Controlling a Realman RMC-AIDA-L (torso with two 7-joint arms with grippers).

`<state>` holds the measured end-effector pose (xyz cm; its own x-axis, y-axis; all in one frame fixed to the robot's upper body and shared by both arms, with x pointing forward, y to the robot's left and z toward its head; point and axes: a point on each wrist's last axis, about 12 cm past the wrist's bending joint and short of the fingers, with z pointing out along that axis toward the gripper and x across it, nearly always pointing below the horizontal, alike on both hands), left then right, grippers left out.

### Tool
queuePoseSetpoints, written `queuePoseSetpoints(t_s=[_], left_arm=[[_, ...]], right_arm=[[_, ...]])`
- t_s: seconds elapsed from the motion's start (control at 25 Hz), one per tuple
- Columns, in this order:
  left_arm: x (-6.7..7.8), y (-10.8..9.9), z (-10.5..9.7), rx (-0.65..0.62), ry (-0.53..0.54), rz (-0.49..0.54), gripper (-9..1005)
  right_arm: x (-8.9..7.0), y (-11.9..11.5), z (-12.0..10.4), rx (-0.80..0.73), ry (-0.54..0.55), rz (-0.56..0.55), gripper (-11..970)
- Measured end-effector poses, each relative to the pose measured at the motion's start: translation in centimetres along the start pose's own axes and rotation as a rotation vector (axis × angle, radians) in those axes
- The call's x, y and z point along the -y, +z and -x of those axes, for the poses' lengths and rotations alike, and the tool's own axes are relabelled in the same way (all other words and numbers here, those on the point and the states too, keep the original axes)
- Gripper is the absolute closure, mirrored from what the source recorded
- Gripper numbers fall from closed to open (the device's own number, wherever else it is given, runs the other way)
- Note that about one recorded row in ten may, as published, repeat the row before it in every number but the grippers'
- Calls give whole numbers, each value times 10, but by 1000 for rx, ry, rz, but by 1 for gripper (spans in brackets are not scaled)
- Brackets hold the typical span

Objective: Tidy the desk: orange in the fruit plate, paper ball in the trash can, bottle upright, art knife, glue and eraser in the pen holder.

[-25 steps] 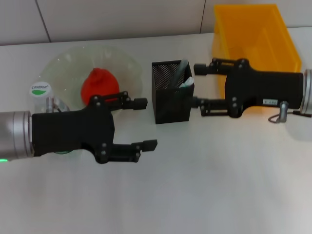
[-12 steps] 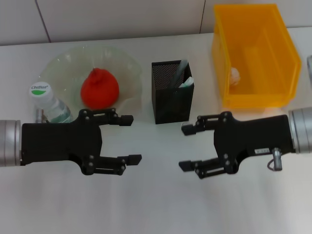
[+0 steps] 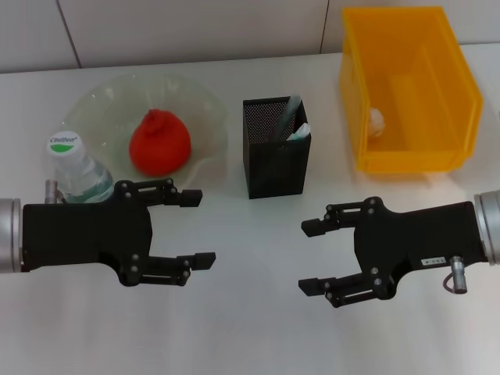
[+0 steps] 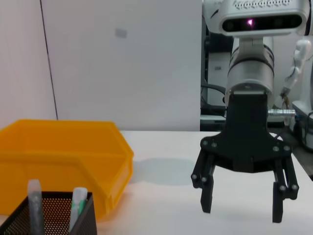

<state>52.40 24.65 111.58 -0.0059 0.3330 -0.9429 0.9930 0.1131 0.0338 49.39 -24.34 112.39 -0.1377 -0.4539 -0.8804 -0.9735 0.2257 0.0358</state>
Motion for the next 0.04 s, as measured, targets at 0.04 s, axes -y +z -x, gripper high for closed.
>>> queuePoseSetpoints(t_s=[0.04], left_arm=[[0,0,0,-2,0,-1,183]], right_arm=[[0,-1,0,0,0,-2,193]])
